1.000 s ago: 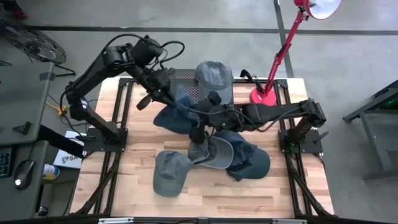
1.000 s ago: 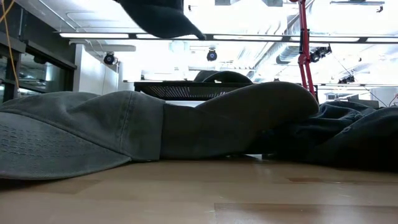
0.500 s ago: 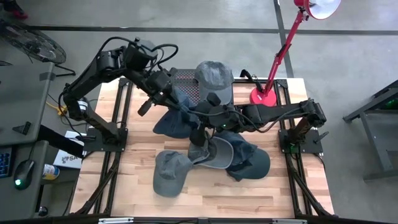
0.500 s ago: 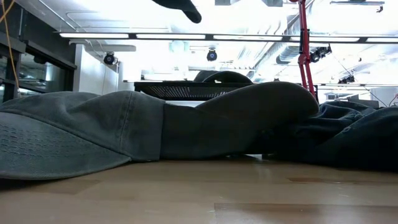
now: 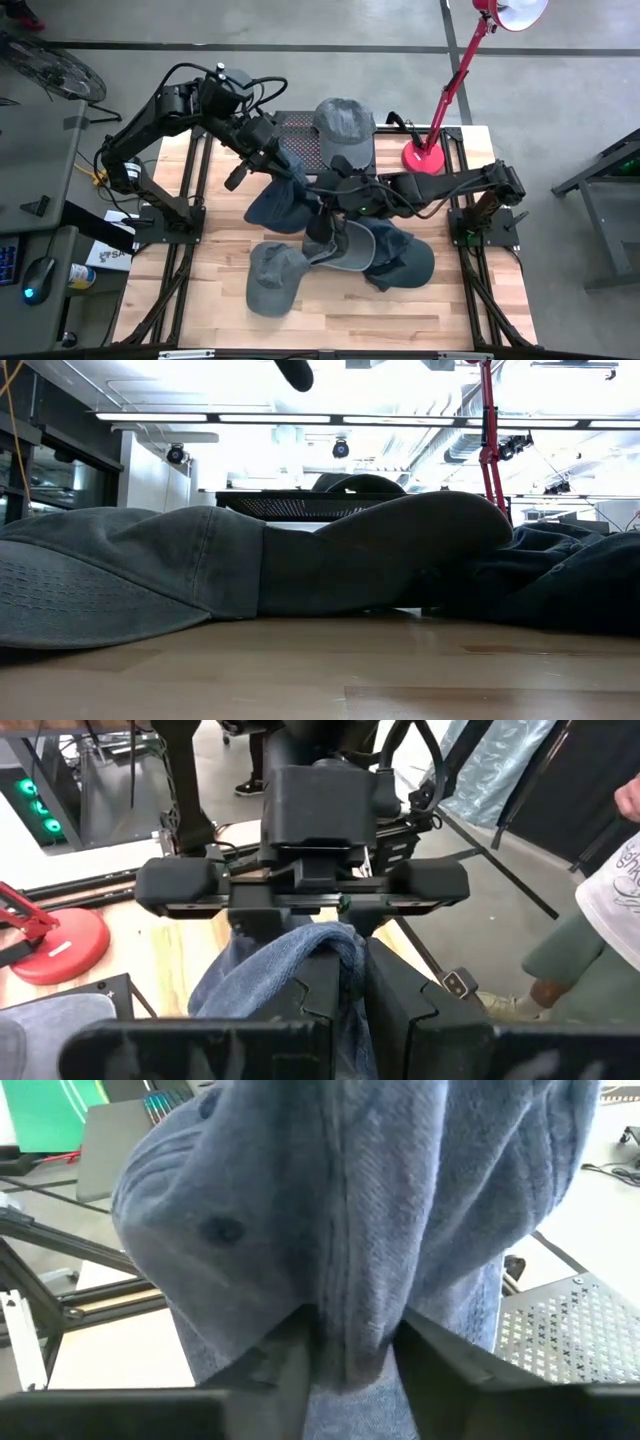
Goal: Pick & Place hat
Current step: Put the left blue cap on the shelf
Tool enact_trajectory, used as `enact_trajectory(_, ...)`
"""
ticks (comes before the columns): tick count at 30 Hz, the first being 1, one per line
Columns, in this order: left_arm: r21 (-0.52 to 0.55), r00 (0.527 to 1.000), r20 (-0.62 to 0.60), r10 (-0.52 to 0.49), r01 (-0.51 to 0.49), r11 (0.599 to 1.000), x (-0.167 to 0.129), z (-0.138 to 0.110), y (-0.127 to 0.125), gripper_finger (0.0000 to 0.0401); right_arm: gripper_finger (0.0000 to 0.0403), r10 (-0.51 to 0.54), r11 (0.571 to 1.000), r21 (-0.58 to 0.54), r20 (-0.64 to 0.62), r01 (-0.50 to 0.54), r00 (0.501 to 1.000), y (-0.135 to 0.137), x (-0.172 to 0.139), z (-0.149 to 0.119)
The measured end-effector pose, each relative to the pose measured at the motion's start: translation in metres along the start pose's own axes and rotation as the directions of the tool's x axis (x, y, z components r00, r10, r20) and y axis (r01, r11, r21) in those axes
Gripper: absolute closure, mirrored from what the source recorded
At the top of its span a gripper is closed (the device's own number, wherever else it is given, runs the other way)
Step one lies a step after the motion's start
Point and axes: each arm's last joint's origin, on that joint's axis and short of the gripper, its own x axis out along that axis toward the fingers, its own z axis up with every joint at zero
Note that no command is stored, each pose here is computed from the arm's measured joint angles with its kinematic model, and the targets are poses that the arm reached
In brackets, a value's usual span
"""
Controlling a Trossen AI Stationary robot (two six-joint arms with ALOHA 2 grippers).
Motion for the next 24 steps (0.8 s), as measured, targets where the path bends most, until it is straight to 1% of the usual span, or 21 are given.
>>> enact_trajectory(5,-0.022,1.000,0.000,0.001,-0.001,1.000,0.000,0.000,0.000,0.0378,0.0385,0.027,1.000,-0.011,0.026,-0.027,0.999,0.002,0.000,0.003)
enact_trajectory(6,-0.022,1.000,-0.001,0.003,-0.003,1.000,0.000,0.000,0.000,0.0378,0.0391,0.033,0.999,-0.008,0.030,-0.032,0.999,0.002,0.000,0.003)
enact_trajectory(8,-0.022,1.000,-0.001,0.005,-0.005,1.000,0.000,0.000,0.000,0.0378,0.0390,0.026,1.000,0.003,0.034,-0.026,0.999,0.002,0.000,0.004)
enact_trajectory(10,-0.026,1.000,-0.007,0.025,-0.025,0.999,0.000,0.000,0.001,0.0376,0.0394,0.012,1.000,0.010,0.035,-0.012,0.999,0.003,-0.001,0.003)
enact_trajectory(11,-0.030,0.999,-0.012,0.044,-0.044,0.999,0.000,0.000,0.001,0.0368,0.0396,0.009,1.000,0.004,0.037,-0.009,0.999,0.004,-0.001,0.003)
enact_trajectory(13,-0.045,0.995,-0.025,0.095,-0.096,0.994,0.000,-0.001,0.003,0.0340,0.0396,-0.008,1.000,0.000,0.044,0.008,0.999,0.006,-0.003,0.003)
enact_trajectory(16,-0.044,0.973,-0.056,0.226,-0.228,0.973,-0.003,-0.002,0.005,0.0283,0.0398,-0.033,0.999,0.000,0.053,0.033,0.998,0.007,-0.009,0.003)
enact_trajectory(17,-0.041,0.956,-0.069,0.284,-0.287,0.957,-0.006,-0.001,0.005,0.0264,0.0398,-0.047,0.999,0.001,0.060,0.047,0.997,0.008,-0.010,0.004)
enact_trajectory(19,-0.027,0.908,-0.062,0.414,-0.416,0.909,-0.014,0.003,0.005,0.0227,0.0399,-0.076,0.997,0.013,0.072,0.075,0.994,0.008,-0.014,0.005)
enact_trajectory(20,-0.022,0.886,-0.055,0.460,-0.461,0.887,-0.019,0.006,0.004,0.0210,0.0399,-0.091,0.996,0.018,0.072,0.090,0.993,0.008,-0.016,0.005)
enact_trajectory(22,-0.015,0.855,-0.027,0.518,-0.518,0.855,-0.029,0.012,0.001,0.0179,0.0400,-0.124,0.992,0.034,0.073,0.122,0.990,0.007,-0.018,0.005)
enact_trajectory(24,-0.012,0.840,0.014,0.543,-0.543,0.840,-0.040,0.019,-0.005,0.0155,0.0400,-0.144,0.989,0.035,0.066,0.142,0.987,0.005,-0.020,0.004)
